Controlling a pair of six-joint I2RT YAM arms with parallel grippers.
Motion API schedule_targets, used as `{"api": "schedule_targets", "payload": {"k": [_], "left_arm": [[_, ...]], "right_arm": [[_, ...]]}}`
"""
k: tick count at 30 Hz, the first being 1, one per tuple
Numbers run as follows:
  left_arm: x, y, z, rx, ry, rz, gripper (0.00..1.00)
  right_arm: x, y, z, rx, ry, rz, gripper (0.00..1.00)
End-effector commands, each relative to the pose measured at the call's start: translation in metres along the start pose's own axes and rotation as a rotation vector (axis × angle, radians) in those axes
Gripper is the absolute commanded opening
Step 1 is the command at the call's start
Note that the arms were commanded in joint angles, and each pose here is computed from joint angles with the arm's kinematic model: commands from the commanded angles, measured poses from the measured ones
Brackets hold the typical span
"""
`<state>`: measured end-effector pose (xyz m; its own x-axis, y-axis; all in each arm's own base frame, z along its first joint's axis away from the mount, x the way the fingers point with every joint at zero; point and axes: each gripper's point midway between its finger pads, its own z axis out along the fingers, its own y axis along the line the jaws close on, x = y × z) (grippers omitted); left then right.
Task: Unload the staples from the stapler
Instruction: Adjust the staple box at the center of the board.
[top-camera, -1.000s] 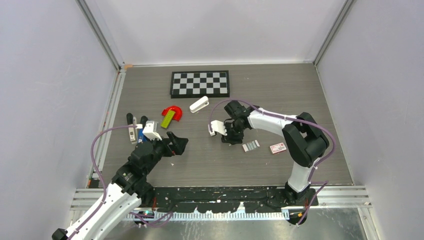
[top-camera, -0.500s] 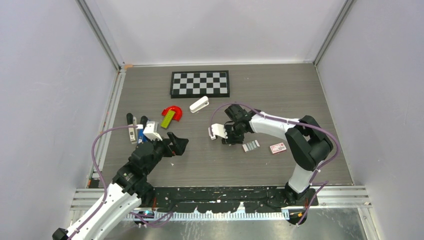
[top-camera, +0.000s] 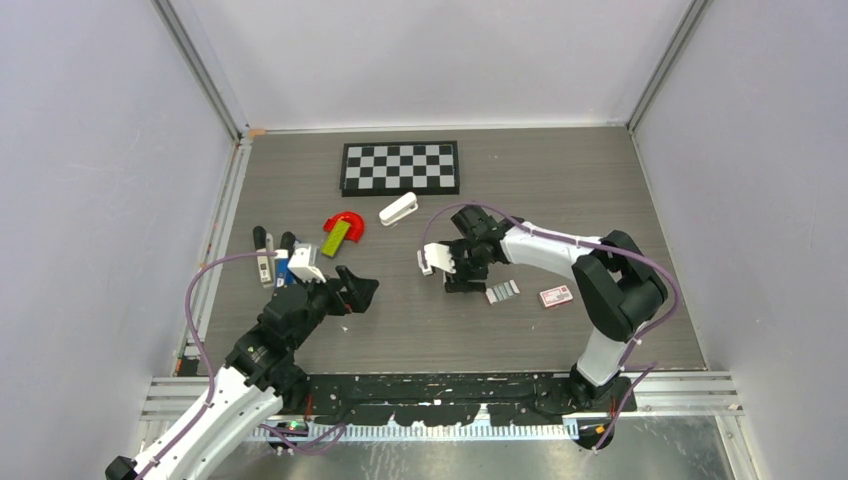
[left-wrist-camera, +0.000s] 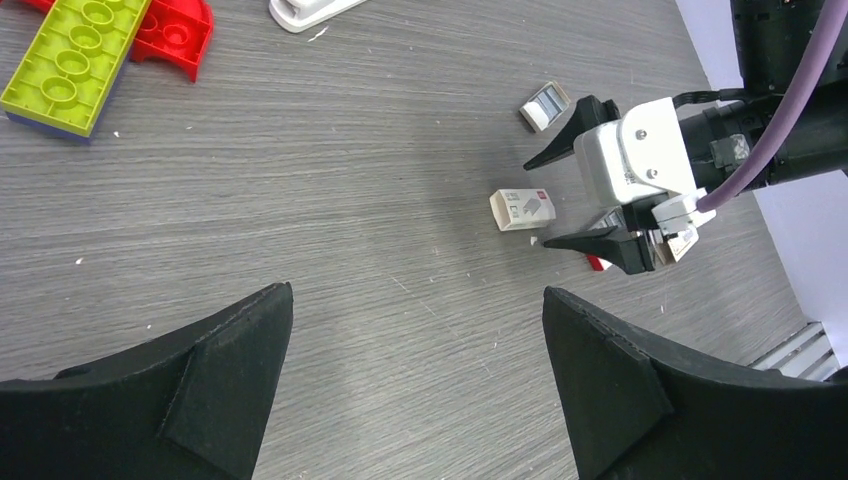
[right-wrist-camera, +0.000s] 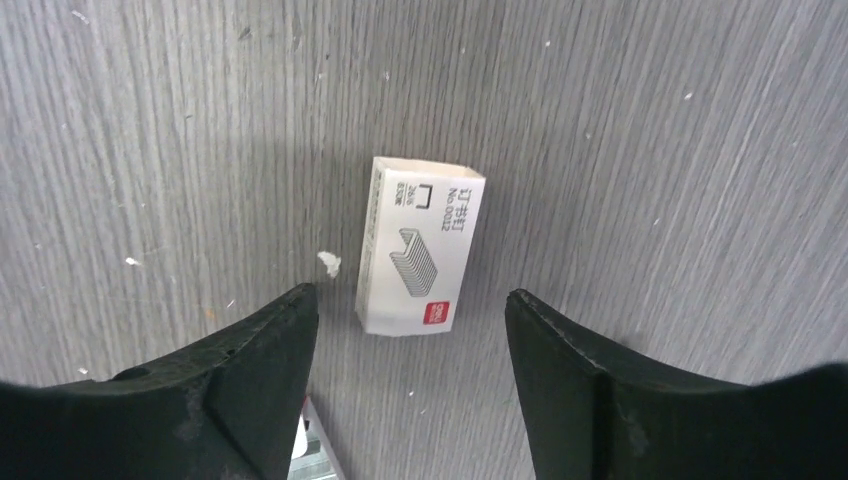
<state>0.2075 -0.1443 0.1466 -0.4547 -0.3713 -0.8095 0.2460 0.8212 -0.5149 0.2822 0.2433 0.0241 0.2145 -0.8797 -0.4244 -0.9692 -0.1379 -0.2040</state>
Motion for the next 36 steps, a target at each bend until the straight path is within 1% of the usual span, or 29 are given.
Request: {"api": "schedule_targets", "payload": {"k": [1, 5, 9, 10, 11, 12, 14, 18, 21, 28, 33, 36], "left_arm": [[-0.008, -0.011, 0.002, 0.052, -0.02, 0.019, 0.98], [-0.009, -0.022, 0.007, 0.101, -0.003, 0.072, 1.0], [-0.012, -0.043, 0.023, 0.193, 0.013, 0.12, 1.0], [-0.012, -0.05, 0.028, 0.226, 0.02, 0.133, 1.0], [-0.007, -0.058, 0.036, 0.259, 0.051, 0.146, 1.0], [-0.007, -0.064, 0.043, 0.287, 0.06, 0.155, 1.0], [-0.004, -0.078, 0.059, 0.349, 0.092, 0.185, 1.0], [-0.003, -0.104, 0.088, 0.47, 0.121, 0.265, 1.0], [-0.004, -0.109, 0.109, 0.502, 0.106, 0.33, 1.0], [0.01, -0.11, 0.146, 0.469, 0.133, 0.42, 1.0], [0.022, -0.116, 0.179, 0.412, 0.194, 0.518, 1.0], [0.035, -0.121, 0.2, 0.4, 0.246, 0.593, 1.0]], "right_arm": [[-0.019, -0.006, -0.03, 0.013, -0.1, 0.053, 0.76], [-0.032, -0.007, -0.066, -0.005, -0.186, 0.118, 0.86], [-0.039, -0.005, -0.098, -0.041, -0.241, 0.229, 0.89], [-0.041, -0.007, -0.107, -0.043, -0.271, 0.282, 0.89], [-0.041, -0.012, -0.116, -0.041, -0.302, 0.345, 0.89], [-0.043, -0.016, -0.126, -0.049, -0.355, 0.411, 0.88], [-0.039, -0.03, -0.141, -0.046, -0.436, 0.567, 0.87], [-0.02, -0.056, -0.154, -0.024, -0.538, 0.827, 0.83], [-0.004, -0.069, -0.154, -0.001, -0.546, 0.939, 0.8], [0.018, -0.082, -0.152, 0.026, -0.536, 1.067, 0.79], [0.037, -0.091, -0.146, 0.06, -0.51, 1.151, 0.76], [0.047, -0.096, -0.149, 0.081, -0.514, 1.203, 0.7]]}}
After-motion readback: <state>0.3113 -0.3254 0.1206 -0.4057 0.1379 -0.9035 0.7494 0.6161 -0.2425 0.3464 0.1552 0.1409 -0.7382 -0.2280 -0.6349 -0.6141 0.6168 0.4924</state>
